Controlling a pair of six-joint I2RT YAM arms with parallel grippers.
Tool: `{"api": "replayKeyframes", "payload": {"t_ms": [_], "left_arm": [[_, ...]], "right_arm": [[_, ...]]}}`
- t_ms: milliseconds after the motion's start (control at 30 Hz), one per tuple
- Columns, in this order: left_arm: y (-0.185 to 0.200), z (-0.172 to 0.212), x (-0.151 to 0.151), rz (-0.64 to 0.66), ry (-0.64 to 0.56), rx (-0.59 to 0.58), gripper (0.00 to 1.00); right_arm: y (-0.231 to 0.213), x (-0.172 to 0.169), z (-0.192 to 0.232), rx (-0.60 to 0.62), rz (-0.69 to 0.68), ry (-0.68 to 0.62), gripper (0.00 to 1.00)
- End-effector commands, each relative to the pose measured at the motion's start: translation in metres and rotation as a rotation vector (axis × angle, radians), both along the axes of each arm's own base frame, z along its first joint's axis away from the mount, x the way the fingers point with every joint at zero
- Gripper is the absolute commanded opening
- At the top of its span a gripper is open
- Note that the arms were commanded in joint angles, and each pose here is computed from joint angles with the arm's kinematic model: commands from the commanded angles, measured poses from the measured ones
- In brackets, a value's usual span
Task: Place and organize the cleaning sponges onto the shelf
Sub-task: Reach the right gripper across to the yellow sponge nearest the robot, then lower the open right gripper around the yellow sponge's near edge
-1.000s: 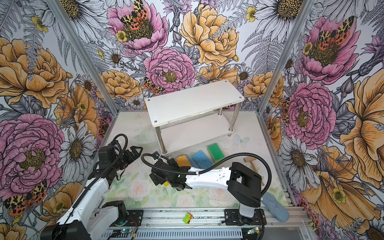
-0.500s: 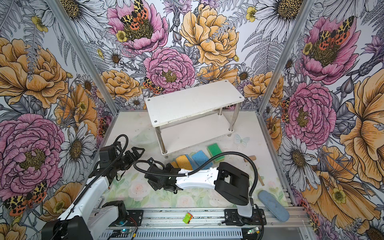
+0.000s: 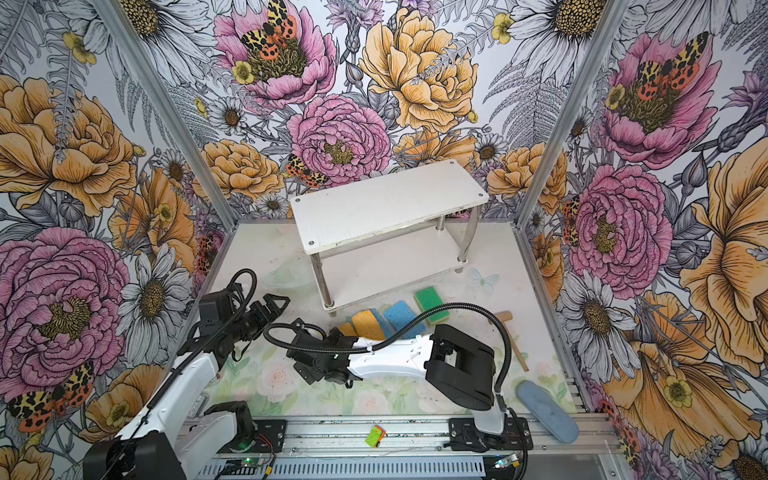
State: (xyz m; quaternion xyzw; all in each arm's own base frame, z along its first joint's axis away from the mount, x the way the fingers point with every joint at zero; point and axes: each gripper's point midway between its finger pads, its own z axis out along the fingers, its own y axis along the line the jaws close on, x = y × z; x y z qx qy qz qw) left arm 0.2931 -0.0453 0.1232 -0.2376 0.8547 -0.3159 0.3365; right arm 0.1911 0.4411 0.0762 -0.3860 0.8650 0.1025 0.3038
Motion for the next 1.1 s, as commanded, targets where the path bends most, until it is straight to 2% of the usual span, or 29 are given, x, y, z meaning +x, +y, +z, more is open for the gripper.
{"api": "replayKeyframes", "payload": {"t_ms": [0, 833, 1067], "left_arm": [[-0.0002, 0.0064, 0.003, -0.002, -0.012, -0.014, 0.99], [0.0004, 0.0023, 0.0037, -0.001, -0.003, -0.013, 0.99], [0.0001, 0.0019, 0.0036, -0.002, -0.001, -0.014, 0.99]], "right_arm": [[0.0068, -0.0033, -0.0025, -0.011, 0.027, 0.01, 0.96], [0.0041, 0.0018, -0.0095, -0.03, 0.004, 0.011, 0.92], [0.0031, 0.0033, -0.0112, -0.034, -0.003, 0.012, 0.85]]}}
